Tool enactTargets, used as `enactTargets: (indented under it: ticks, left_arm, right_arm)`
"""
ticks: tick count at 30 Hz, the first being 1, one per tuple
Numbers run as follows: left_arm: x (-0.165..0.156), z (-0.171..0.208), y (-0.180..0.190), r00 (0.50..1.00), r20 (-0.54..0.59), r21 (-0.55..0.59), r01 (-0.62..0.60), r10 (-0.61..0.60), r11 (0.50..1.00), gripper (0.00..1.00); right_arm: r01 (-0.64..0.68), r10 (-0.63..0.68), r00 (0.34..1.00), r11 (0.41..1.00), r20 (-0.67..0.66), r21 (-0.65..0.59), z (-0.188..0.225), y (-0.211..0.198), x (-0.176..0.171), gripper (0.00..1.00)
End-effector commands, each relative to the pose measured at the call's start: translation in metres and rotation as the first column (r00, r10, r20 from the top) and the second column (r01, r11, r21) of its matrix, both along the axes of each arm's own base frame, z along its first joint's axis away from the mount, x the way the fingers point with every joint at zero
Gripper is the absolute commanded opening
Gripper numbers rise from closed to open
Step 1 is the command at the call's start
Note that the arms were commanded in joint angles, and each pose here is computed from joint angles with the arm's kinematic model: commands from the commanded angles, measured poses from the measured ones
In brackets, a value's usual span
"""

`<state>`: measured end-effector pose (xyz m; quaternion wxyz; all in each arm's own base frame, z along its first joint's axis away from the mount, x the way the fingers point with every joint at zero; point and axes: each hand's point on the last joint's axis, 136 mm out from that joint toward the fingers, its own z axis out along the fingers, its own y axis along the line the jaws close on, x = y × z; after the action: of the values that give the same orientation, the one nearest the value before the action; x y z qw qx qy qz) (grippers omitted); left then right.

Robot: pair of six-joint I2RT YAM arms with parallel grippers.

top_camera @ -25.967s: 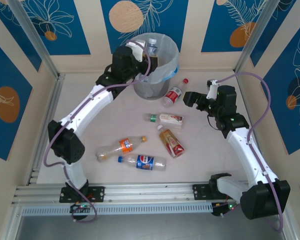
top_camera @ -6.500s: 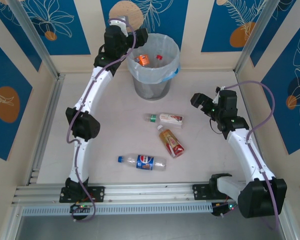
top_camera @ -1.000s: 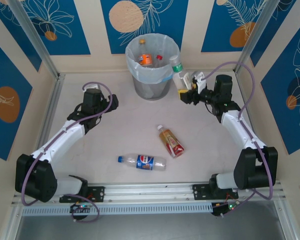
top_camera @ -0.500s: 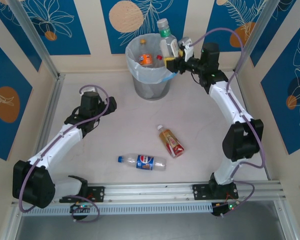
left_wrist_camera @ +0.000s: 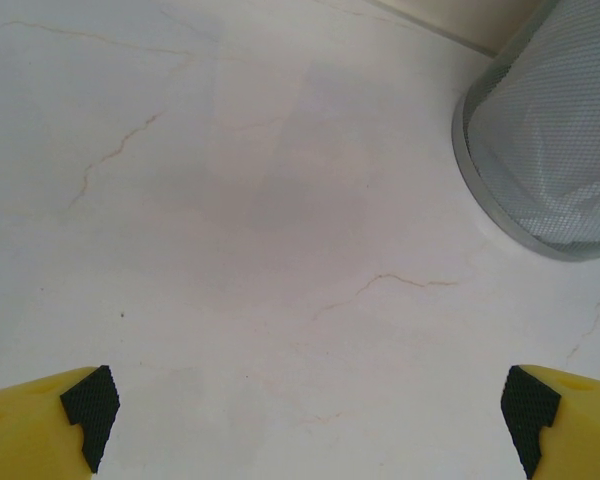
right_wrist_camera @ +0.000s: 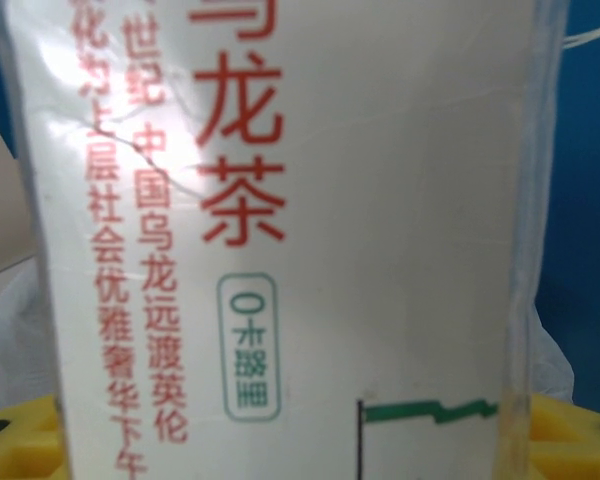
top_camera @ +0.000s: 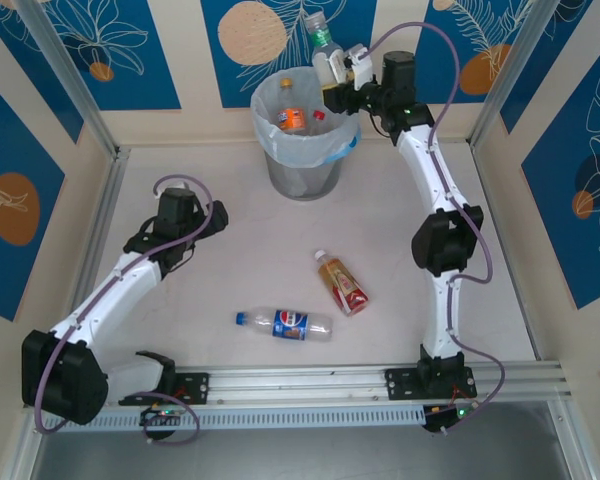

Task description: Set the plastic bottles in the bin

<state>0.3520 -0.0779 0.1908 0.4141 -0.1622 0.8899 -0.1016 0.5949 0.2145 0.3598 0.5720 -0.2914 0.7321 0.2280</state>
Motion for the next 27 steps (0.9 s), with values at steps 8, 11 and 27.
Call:
enactTargets:
  ticks: [8, 11, 27]
  left_arm:
    - [-0.045, -0.025, 0.003, 0.981, -0.184, -0.135, -0.095, 0.069, 0.986, 0.99]
    - [-0.055, -0.037, -0.007, 0.971, -0.230, -0.228, -0.122, 0.068, 0.966, 0.99]
    - [-0.132, -0.068, -0.066, 0.911, -0.407, -0.302, -0.207, 0.070, 0.931, 0.99]
  right_arm:
    - [0.059, -0.056, 0.998, 0.995, 0.035, -0.086, 0.007, 0.016, -0.001, 0.90]
    - [0.106, -0.101, 0.993, 0.991, 0.056, -0.087, 0.020, 0.014, -0.004, 0.99]
    - [0.172, -0.166, 0.985, 0.975, -0.057, 0.139, 0.034, -0.017, -0.144, 0.99]
